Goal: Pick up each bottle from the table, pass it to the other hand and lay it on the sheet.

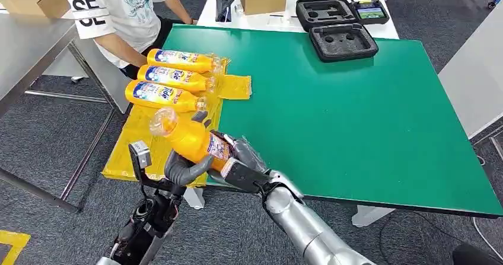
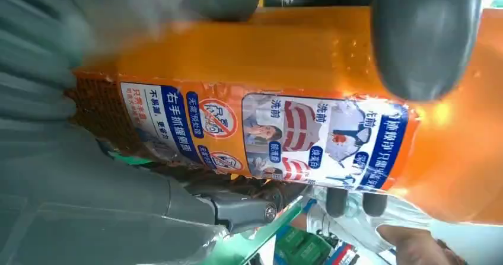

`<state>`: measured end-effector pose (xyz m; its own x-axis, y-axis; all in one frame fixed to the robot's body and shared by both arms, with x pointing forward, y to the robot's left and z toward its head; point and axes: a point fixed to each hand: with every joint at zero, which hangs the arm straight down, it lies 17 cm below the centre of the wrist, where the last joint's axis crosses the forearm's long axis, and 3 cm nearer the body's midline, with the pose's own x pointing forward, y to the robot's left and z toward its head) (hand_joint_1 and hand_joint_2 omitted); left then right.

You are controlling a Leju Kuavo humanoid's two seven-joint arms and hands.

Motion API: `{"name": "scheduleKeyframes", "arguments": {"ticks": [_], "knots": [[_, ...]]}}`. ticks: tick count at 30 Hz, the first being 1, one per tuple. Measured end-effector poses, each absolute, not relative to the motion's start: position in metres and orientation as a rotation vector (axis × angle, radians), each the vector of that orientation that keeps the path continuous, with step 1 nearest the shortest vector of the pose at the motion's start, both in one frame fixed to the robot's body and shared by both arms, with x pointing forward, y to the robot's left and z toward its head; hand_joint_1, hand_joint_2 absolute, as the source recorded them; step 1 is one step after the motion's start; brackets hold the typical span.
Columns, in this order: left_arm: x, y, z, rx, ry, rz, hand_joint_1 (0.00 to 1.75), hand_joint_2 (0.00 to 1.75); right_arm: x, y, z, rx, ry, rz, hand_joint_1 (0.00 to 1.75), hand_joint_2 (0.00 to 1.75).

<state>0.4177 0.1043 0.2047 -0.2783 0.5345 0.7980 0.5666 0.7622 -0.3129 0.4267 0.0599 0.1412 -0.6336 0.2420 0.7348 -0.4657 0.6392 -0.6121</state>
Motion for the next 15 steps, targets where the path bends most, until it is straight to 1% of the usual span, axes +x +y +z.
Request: {"name": "scheduleKeyframes", "arguments": {"ticks": [1,3,9,14,15], "knots": [[0.4176,0.1050,0.2060,-0.835,-1.944,-0.040,1.68,1.75,0.4266,0.0599,0.1403,0.175,-2.003,1.050,1.75,1.75],[0.4178,0.1052,0.2062,-0.827,-1.947,-0.047,1.75,1.75,0.4272,0.0596,0.1395,0.173,-2.000,1.052,1.75,1.75],[0.4232,0.1058,0.2001,-0.710,-1.965,-0.098,1.75,1.75,0.4274,0.0593,0.1359,0.171,-1.989,1.054,1.75,1.75],[0.4243,0.1065,0.1988,-0.670,-1.979,-0.117,1.75,1.75,0.4270,0.0595,0.1332,0.170,-1.980,1.056,1.75,1.75],[0.4244,0.1067,0.1988,-0.666,-1.981,-0.118,1.75,1.75,0.4270,0.0595,0.1329,0.170,-1.980,1.057,0.00,1.75]]}}
